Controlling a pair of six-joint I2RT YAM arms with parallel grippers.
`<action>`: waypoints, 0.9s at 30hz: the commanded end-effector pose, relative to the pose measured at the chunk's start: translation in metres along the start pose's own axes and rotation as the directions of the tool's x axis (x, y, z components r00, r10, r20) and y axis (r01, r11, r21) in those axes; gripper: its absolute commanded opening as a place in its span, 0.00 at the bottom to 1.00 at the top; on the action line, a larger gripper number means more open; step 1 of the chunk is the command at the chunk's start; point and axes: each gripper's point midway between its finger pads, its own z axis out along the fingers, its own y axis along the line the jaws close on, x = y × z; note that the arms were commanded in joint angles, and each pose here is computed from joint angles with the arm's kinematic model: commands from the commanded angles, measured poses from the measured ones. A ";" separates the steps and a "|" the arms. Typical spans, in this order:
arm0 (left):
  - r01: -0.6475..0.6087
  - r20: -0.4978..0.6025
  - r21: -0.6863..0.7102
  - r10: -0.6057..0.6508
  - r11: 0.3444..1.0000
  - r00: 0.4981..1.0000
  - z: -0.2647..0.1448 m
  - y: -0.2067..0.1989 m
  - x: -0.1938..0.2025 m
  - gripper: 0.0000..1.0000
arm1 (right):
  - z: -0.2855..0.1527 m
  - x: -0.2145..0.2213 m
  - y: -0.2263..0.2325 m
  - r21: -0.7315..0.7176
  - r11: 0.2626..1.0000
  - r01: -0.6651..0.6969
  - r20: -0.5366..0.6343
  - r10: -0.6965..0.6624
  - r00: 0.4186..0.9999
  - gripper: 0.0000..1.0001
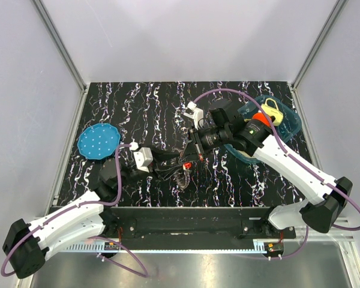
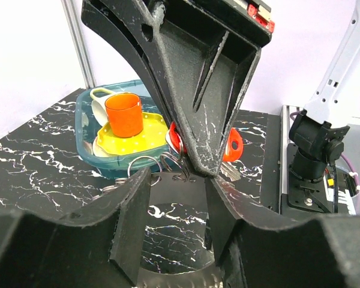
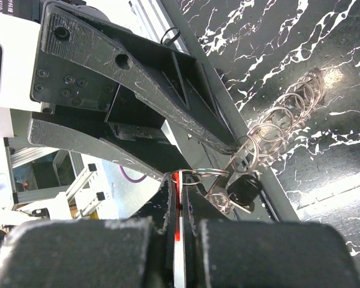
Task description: Remove the keys from the keyring
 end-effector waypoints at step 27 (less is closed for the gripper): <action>-0.070 0.070 -0.145 0.081 0.987 0.994 -0.010 0.020 -0.024 0.00 | -0.019 0.008 -0.013 0.072 0.995 0.063 0.025 -0.065 0.998 0.00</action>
